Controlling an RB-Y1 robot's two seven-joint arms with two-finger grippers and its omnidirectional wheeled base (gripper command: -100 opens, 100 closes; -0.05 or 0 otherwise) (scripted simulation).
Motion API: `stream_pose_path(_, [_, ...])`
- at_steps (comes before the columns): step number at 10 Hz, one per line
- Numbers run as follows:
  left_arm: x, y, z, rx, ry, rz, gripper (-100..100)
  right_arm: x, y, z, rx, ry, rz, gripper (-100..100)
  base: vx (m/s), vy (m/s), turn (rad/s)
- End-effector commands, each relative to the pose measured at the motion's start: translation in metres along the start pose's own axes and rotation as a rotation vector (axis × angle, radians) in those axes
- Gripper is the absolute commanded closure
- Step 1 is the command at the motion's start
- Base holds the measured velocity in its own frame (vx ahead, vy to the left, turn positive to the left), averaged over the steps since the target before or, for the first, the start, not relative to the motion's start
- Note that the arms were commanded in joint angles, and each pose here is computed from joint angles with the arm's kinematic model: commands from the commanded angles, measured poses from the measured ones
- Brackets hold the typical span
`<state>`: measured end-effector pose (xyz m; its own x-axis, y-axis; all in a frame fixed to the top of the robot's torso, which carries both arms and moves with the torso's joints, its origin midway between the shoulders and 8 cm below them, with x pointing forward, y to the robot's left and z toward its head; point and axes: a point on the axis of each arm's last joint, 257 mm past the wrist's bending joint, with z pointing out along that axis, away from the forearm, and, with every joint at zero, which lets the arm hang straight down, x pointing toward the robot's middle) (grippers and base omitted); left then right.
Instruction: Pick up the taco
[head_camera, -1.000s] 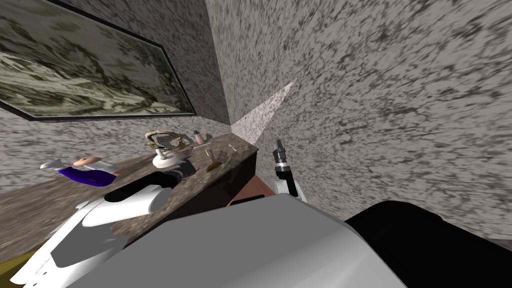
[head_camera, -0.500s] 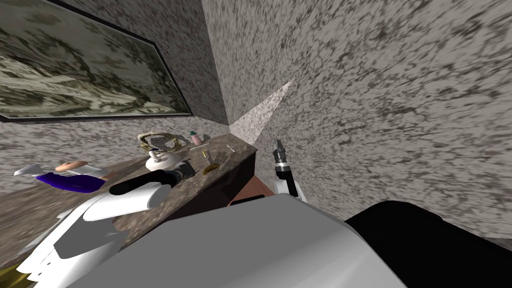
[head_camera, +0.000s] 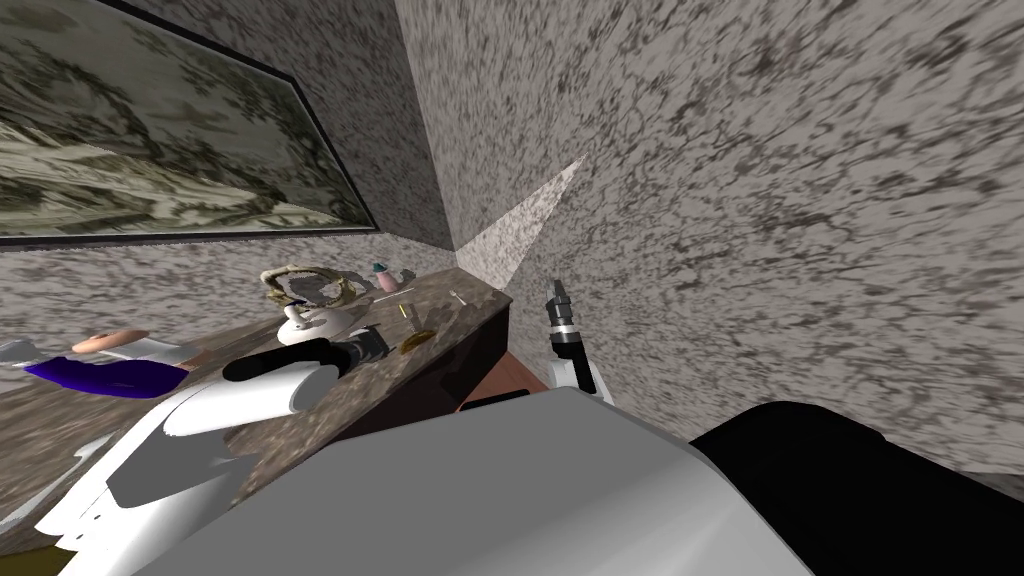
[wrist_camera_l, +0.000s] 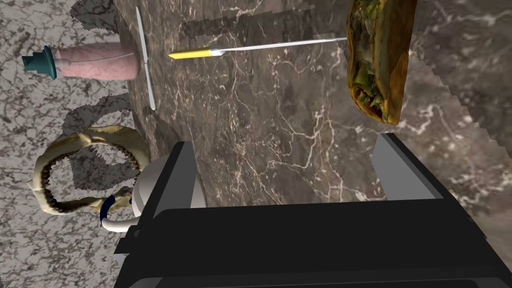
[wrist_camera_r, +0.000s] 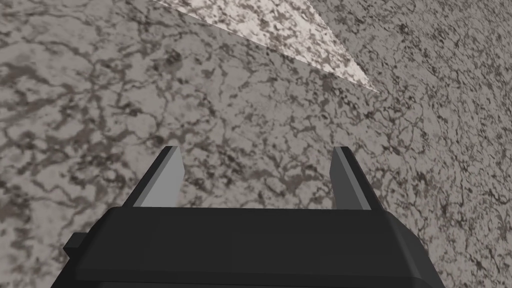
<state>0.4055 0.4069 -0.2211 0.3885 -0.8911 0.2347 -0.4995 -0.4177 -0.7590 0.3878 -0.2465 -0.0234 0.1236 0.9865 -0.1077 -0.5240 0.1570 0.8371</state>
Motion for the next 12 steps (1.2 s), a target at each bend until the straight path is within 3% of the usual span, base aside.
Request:
stream_pose_path(1, [-0.005, 0.008, 0.001, -0.041, -0.020, -0.017, -100, 0.000, 0.000, 0.000, 0.000, 0.000, 0.000, 0, 0.029, -0.012, -0.039])
stream_pose_path(12, [-0.033, 0.045, 0.002, -0.286, -0.125, -0.160, -100, 0.000, 0.000, 0.000, 0.000, 0.000, 0.000, 0, 0.025, -0.010, -0.041])
